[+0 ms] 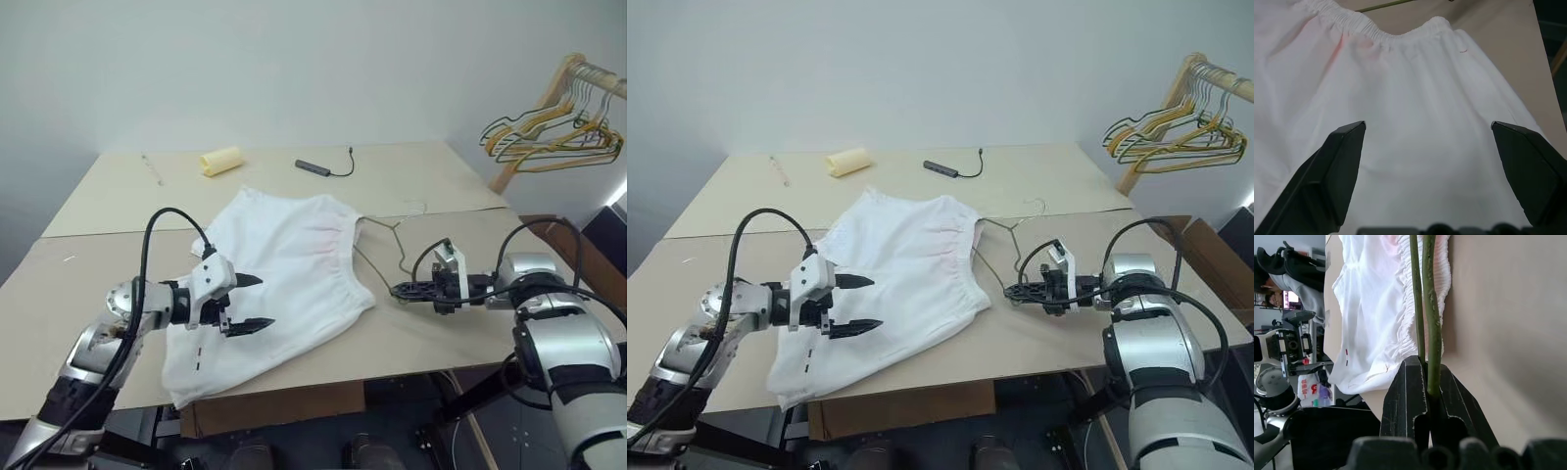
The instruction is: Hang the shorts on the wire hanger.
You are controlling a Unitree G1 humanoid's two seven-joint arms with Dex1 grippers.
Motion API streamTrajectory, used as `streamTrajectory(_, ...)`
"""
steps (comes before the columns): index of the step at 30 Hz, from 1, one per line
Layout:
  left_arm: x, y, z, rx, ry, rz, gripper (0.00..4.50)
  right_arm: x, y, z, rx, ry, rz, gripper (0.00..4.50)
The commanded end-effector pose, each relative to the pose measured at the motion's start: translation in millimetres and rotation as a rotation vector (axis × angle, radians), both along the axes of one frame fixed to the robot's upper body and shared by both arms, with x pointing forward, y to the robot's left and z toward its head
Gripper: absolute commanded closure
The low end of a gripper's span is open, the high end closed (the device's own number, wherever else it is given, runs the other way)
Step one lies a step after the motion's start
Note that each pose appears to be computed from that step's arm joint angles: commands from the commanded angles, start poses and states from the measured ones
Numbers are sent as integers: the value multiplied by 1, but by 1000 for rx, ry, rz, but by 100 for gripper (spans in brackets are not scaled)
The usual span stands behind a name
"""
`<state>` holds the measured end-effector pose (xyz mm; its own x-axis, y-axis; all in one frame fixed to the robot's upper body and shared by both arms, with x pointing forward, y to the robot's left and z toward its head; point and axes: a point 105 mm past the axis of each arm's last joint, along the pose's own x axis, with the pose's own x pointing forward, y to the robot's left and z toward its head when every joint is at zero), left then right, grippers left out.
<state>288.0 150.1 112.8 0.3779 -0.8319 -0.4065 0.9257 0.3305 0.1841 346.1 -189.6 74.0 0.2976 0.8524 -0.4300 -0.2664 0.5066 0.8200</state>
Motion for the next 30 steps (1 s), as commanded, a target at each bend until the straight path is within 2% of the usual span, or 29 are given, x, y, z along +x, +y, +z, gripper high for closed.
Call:
streamTrajectory(1, 6, -4, 9, 8, -54, -28, 3, 22, 9, 26, -32, -282, 39, 450)
streamTrajectory(5, 12, -2, 15, 25, -85, -44, 3, 31, 22, 36, -193, -529, 97, 450)
streamTrajectory(8, 16, 0, 31, 48, -134, -72, 3, 35, 30, 43, -287, -616, 117, 450)
streamTrajectory(13, 35, 5, 83, 24, -275, -63, 3, 38, 43, 60, -402, -811, 201, 450)
streamTrajectory(16, 45, 13, 124, -7, -361, -55, 3, 35, 54, 66, -487, -931, 294, 450)
streamTrajectory(18, 50, 19, 149, -36, -405, -43, 3, 31, 64, 68, -488, -992, 347, 450)
streamTrajectory(20, 55, 25, 162, -44, -427, -29, 3, 28, 71, 68, -506, -1044, 400, 450)
streamTrajectory(24, 65, 38, 165, -4, -415, -21, 3, 22, 82, 63, -548, -1123, 498, 450)
streamTrajectory(30, 70, 52, 137, 193, -273, -163, 3, 16, 105, 64, -543, -1176, 601, 450)
